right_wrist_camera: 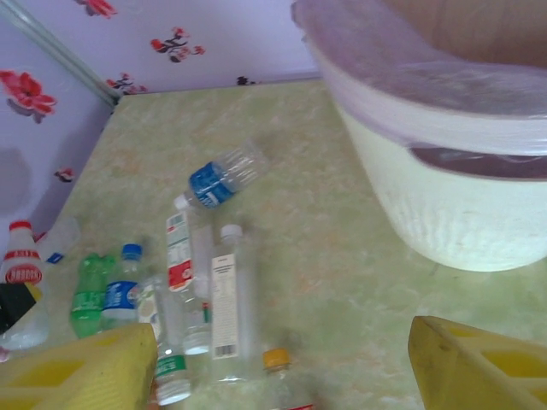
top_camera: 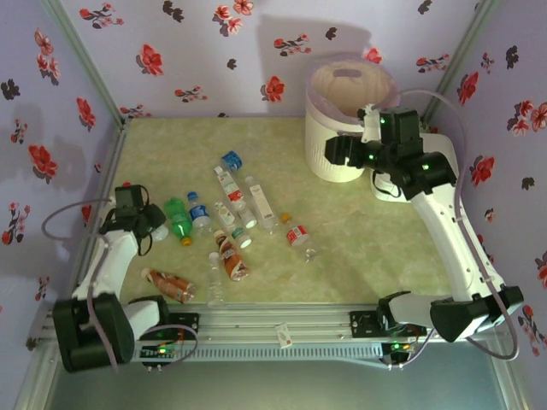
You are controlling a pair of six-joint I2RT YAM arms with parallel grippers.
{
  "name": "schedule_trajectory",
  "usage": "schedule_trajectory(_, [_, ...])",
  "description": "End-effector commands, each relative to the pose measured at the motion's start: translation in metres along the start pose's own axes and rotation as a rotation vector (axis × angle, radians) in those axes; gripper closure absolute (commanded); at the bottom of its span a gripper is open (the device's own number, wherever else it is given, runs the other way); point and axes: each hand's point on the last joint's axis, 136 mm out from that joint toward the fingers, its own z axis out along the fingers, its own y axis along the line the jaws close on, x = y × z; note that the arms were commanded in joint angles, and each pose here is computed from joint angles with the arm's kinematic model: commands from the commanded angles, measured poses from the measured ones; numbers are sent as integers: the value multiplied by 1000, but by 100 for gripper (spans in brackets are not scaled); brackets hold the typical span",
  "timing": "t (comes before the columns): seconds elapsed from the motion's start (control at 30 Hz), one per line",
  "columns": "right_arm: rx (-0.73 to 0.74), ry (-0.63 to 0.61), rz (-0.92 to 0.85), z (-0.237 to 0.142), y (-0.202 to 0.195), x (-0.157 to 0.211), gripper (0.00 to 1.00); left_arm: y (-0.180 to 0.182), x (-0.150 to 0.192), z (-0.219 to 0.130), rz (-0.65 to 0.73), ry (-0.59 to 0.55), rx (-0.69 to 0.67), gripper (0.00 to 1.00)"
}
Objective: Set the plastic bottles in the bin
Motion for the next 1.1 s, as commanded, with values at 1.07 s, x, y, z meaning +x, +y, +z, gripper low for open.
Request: schedule_trajectory(1.07, [-513,213,189,155,159,38,20,-292,75,-154,485,-14,1139,72])
